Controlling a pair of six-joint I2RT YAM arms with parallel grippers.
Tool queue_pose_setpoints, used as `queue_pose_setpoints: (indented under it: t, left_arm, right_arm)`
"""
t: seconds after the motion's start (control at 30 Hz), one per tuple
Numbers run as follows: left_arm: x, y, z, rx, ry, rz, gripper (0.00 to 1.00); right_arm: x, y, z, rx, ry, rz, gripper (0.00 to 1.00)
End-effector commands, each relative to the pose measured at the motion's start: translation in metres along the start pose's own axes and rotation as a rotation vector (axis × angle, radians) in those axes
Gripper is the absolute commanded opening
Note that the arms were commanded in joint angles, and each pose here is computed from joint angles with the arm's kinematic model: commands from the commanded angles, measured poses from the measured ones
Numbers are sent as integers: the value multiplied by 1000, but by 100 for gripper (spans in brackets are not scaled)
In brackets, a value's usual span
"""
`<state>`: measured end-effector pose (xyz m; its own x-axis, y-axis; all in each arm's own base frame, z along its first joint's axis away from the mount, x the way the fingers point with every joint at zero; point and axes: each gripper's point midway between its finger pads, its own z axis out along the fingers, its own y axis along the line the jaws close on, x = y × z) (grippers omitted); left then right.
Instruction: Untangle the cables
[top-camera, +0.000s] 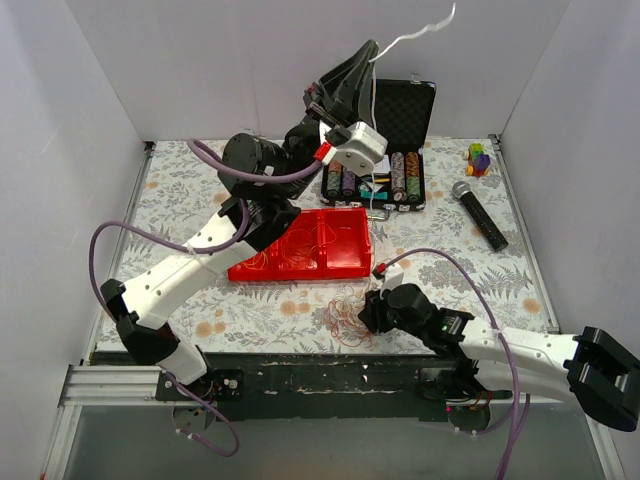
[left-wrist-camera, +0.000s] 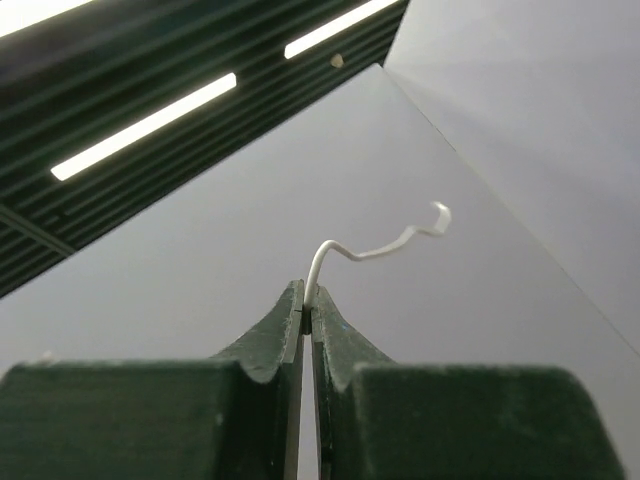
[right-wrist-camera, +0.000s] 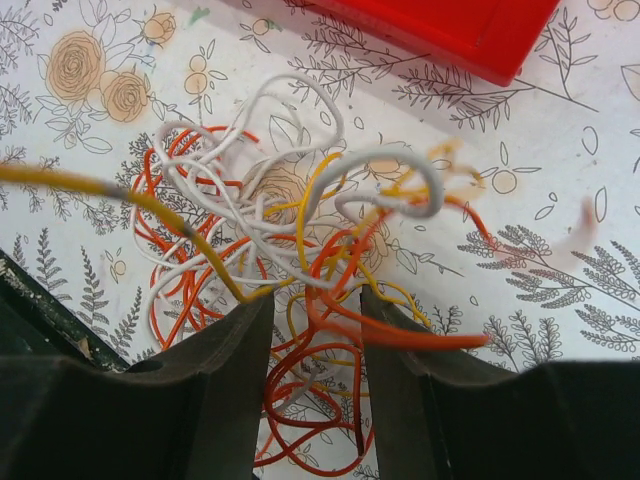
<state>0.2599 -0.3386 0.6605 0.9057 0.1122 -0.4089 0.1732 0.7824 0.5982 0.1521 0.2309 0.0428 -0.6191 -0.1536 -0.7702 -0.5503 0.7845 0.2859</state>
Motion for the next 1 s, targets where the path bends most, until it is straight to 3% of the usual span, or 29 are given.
queue_pose_setpoints:
  t: [0.0, 0.17, 0.3, 0.4, 0.7, 0.97]
  left_arm:
    - [-62, 78, 2, -199, -176, 122, 0]
    - [-78, 83, 5, -213, -246, 160, 0]
    - [-97, 102, 13, -274, -308, 208, 0]
    - [-107, 115, 18, -305, -330, 227, 0]
    - [-139, 130, 16, -357, -448, 340, 0]
    - [-178, 155, 1, -472, -559, 563, 0]
  right_arm:
    - [11, -10, -1, 45, 35, 25, 48]
    - [17, -12, 3, 67, 79, 20, 43]
    - [21, -16, 5, 96, 104, 30, 16]
    - [22, -18, 6, 105, 114, 32, 3]
    - [35, -31, 12, 161, 187, 74, 1]
    - [41, -41, 15, 185, 228, 113, 1]
